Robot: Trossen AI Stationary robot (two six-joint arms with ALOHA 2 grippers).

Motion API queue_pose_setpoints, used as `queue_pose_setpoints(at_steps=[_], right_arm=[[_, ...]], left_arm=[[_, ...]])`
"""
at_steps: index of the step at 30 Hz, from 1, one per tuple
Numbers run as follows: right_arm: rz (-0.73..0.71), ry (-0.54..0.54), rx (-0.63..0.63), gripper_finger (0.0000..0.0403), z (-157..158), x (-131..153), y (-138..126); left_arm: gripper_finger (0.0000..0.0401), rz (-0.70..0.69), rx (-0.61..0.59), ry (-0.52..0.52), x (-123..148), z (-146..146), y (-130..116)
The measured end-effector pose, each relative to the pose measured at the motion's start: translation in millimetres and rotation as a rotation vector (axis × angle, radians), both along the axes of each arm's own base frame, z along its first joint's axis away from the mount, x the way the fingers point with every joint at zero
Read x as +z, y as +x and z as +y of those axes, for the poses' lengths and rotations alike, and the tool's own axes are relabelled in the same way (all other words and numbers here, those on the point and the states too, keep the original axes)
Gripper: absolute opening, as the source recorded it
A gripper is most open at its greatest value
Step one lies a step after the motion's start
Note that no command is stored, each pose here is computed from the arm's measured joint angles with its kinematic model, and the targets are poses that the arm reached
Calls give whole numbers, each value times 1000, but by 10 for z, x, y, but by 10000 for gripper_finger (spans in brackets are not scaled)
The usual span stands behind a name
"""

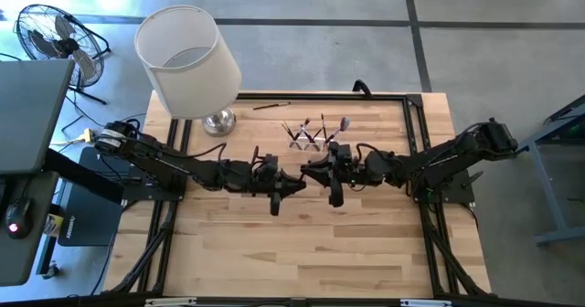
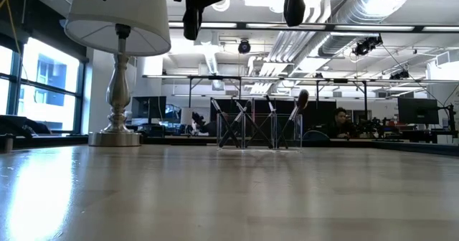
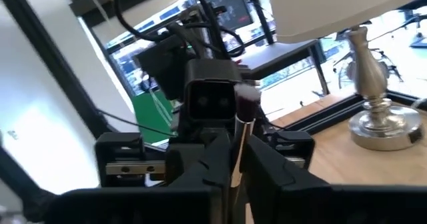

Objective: Put items in baskets/containers
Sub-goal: Put the blush brush into the transparent organizer

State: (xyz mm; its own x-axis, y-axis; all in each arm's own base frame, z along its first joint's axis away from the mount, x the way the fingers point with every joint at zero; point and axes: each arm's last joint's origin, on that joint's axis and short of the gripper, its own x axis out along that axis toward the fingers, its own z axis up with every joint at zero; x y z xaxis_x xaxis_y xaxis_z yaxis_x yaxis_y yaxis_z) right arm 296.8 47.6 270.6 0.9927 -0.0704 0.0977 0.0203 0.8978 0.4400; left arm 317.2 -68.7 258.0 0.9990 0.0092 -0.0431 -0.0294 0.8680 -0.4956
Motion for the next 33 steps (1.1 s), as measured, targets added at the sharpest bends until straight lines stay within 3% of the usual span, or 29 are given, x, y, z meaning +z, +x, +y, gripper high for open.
queue_pose_setpoints(at_steps=[5, 16, 20, 24, 28, 33], right_arm=[[-1, 3, 14, 21, 4, 0, 0], [135, 1, -11, 20, -3, -134, 4], [268, 55, -82, 32, -28, -250, -34], [360, 81, -160, 13, -64, -284, -119], [408, 43, -267, 13, -150, -268, -196], [477, -42, -435, 18, -499, -280, -234]], left_arm=[[32, 3, -2, 10, -3, -2, -1], [129, 109, 10, 34, -104, 4, -13], [147, 183, -3, 69, -72, 25, -109], [149, 294, 63, 112, -47, 81, -262], [149, 341, 191, 151, 23, 151, -396], [149, 367, 271, 168, 64, 257, -464]])
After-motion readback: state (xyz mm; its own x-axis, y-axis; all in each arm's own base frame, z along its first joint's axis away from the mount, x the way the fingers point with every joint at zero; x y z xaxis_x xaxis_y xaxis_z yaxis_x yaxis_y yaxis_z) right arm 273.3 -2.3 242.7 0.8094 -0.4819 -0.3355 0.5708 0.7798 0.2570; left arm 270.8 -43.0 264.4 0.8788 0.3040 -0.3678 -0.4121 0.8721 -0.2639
